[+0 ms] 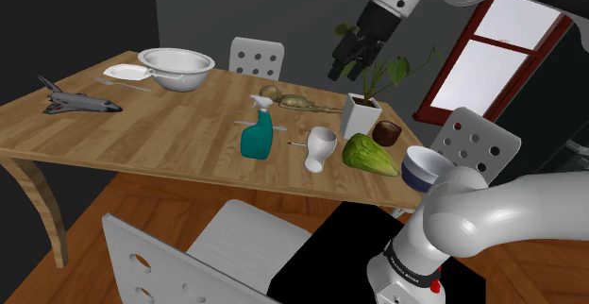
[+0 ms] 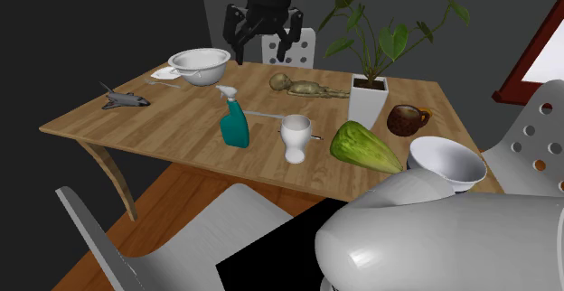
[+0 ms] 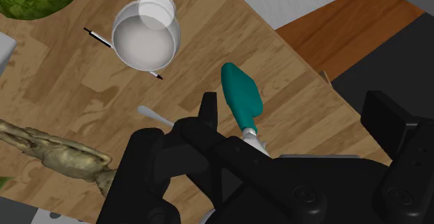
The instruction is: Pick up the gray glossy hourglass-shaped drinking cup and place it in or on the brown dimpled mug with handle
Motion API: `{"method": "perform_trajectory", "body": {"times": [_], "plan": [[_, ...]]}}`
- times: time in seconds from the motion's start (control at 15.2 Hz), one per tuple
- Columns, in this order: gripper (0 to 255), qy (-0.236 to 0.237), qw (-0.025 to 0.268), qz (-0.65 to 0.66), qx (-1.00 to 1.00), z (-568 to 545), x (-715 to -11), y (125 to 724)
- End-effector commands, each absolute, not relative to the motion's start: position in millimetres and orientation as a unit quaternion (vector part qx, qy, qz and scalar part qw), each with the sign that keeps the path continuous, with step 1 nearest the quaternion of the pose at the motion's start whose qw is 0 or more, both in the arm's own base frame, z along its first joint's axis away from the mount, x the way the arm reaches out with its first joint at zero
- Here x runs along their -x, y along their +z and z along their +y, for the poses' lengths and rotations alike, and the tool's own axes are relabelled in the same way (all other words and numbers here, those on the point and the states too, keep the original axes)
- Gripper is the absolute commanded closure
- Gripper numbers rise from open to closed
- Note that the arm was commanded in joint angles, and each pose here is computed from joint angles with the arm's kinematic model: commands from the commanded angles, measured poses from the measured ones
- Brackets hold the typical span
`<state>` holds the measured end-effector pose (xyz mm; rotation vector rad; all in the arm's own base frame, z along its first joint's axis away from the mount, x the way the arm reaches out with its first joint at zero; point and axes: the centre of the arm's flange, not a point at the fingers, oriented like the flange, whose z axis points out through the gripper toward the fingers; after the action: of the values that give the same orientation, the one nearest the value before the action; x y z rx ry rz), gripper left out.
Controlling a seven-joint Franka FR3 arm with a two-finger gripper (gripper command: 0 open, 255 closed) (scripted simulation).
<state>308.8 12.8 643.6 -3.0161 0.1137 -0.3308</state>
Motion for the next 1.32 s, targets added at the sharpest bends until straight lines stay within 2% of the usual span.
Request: {"method": "perform_trajectory", "body": {"times": [0.0,1.25], "plan": [[0,-0.109,0.053,0.037,0.992,12.8,-308.8,643.6],[0,-0.015,0.074,-0.007,0.997,-100.6,-395.1,426.2]]}}
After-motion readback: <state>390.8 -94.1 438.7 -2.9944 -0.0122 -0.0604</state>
